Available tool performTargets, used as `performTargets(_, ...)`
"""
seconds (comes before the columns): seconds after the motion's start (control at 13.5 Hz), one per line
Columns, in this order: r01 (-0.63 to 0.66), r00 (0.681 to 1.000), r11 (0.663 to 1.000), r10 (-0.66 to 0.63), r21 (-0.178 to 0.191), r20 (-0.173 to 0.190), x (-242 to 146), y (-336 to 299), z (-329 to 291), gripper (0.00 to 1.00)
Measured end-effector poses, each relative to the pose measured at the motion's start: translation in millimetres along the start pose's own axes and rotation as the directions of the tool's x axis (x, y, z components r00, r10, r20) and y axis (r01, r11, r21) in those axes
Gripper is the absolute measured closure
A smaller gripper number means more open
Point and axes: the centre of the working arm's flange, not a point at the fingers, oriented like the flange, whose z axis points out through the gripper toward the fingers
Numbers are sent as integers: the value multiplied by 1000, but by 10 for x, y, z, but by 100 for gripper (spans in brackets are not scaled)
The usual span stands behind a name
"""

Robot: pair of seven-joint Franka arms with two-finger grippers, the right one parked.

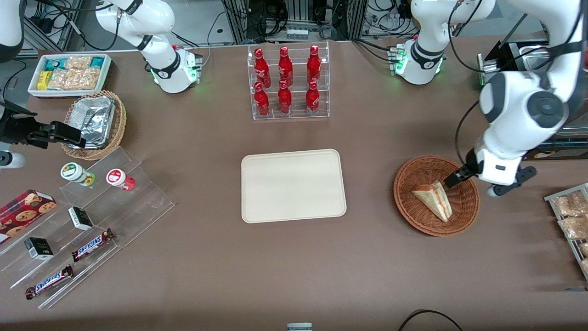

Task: Place sandwich from basket to tray
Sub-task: 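Move the left gripper down over the wrapped sandwich in the basket, then close the left gripper on the sandwich's crust edge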

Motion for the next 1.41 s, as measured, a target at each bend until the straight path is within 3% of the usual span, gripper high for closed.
performTargets(0.3, 60, 998, 998, -60, -16, -3, -157, 100, 499, 0)
performTargets(0.67, 54, 997, 998, -55, 30, 48, -202, 85, 923, 0)
performTargets(1.11, 63, 997, 997, -65, 38, 50, -158, 27, 1076, 0)
performTargets(1.33, 65, 997, 997, -66, 32, 45, -147, 30, 1200, 3)
performTargets(1.41, 65, 997, 997, -66, 29, 43, -141, 37, 1225, 14)
